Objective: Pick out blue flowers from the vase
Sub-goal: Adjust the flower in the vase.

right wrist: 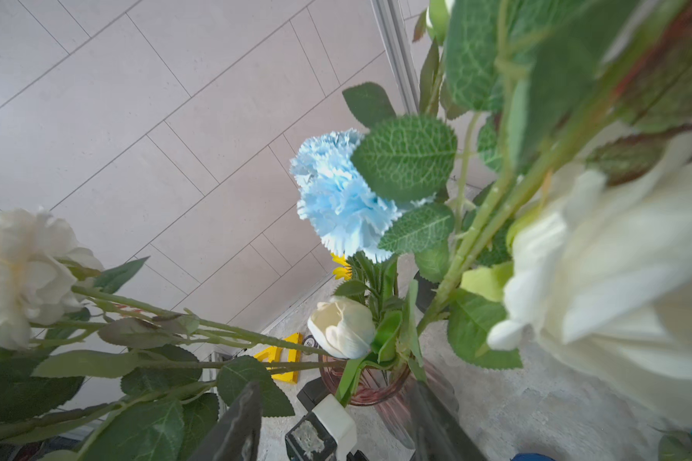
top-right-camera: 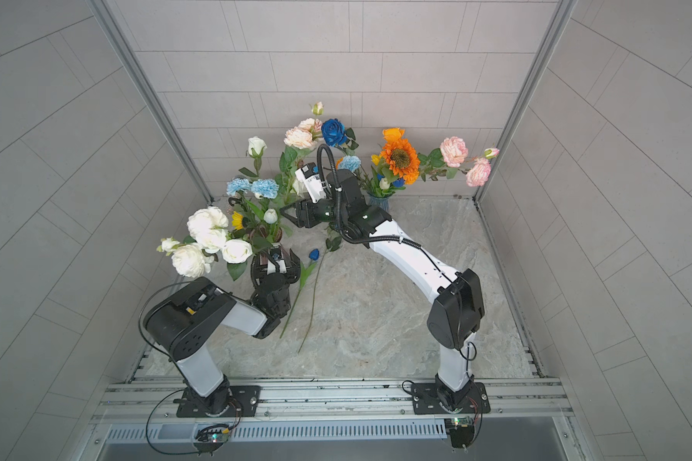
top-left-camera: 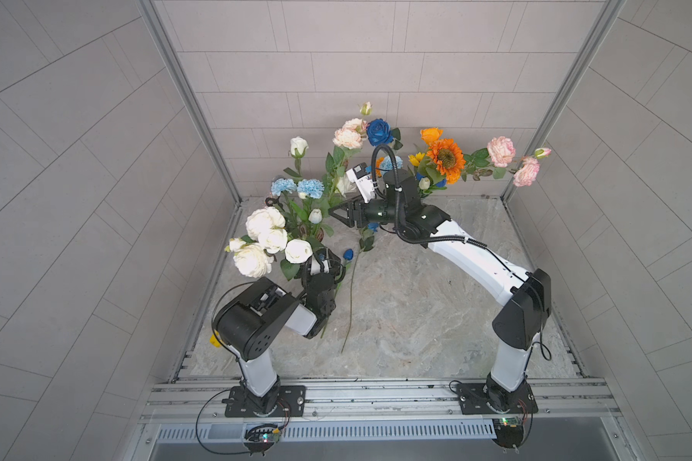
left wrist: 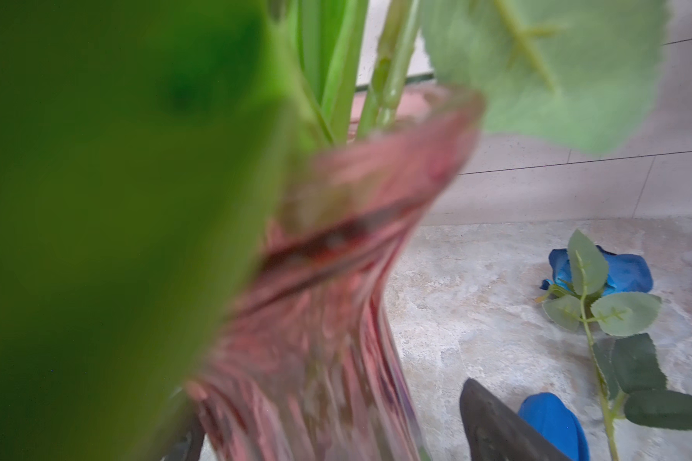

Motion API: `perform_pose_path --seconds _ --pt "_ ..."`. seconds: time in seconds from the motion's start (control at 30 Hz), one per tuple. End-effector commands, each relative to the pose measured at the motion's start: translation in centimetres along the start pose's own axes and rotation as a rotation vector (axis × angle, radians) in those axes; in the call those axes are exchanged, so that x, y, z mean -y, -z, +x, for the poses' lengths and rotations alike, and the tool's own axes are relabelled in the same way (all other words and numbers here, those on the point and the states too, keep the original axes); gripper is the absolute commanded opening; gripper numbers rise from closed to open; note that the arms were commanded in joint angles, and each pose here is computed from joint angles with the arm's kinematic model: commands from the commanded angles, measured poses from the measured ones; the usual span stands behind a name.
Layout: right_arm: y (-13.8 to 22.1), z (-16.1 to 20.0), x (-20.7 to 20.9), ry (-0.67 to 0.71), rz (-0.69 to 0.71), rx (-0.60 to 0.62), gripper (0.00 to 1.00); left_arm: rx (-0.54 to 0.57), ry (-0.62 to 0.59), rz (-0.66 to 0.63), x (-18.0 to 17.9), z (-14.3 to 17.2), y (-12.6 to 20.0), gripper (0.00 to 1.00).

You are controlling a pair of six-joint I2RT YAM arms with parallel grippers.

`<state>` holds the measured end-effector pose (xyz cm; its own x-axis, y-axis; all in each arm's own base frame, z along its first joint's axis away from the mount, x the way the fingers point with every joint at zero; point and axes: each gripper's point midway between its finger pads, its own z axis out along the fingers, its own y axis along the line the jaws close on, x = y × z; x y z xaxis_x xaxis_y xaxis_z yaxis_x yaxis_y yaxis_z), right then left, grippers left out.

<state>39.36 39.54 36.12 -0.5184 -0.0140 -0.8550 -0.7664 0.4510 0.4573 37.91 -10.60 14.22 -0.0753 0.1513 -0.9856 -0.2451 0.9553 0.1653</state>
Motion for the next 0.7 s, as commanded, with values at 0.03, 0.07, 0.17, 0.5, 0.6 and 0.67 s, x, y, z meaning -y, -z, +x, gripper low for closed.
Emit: perform_pose_path --seconds 0.03,0.07,0.17,0.5,0.6,0.67 --pt "0.8 -1.2 -2.3 0.056 -0.067 0.018 0.60 0.028 0.009 -0.015 -0.6 -1.5 0.8 1.00" --pt "0.8 -1.4 -2.4 0.059 -0.074 0.022 0.60 0.032 0.009 -0.016 -0.6 -1.7 1.1 1.00" --pt "0.6 -1.9 -3.1 0.062 -0.107 0.023 0.60 0.046 0.007 -0.018 -1.0 -2.5 2.0 1.00" --pt "1.7 -2.4 -3.7 0.094 -0.099 0.034 0.60 0.038 -0.030 0.006 -1.8 -4.9 6.5 1.00" --pt "2.2 -2.5 -3.6 0.097 -0.094 0.032 0.60 0.025 -0.048 0.012 -2.5 -6.0 7.8 1.00" --pt "2.5 -2.5 -3.4 0.097 -0.090 0.030 0.60 0.024 -0.033 0.011 -3.4 -7.1 8.5 1.00"
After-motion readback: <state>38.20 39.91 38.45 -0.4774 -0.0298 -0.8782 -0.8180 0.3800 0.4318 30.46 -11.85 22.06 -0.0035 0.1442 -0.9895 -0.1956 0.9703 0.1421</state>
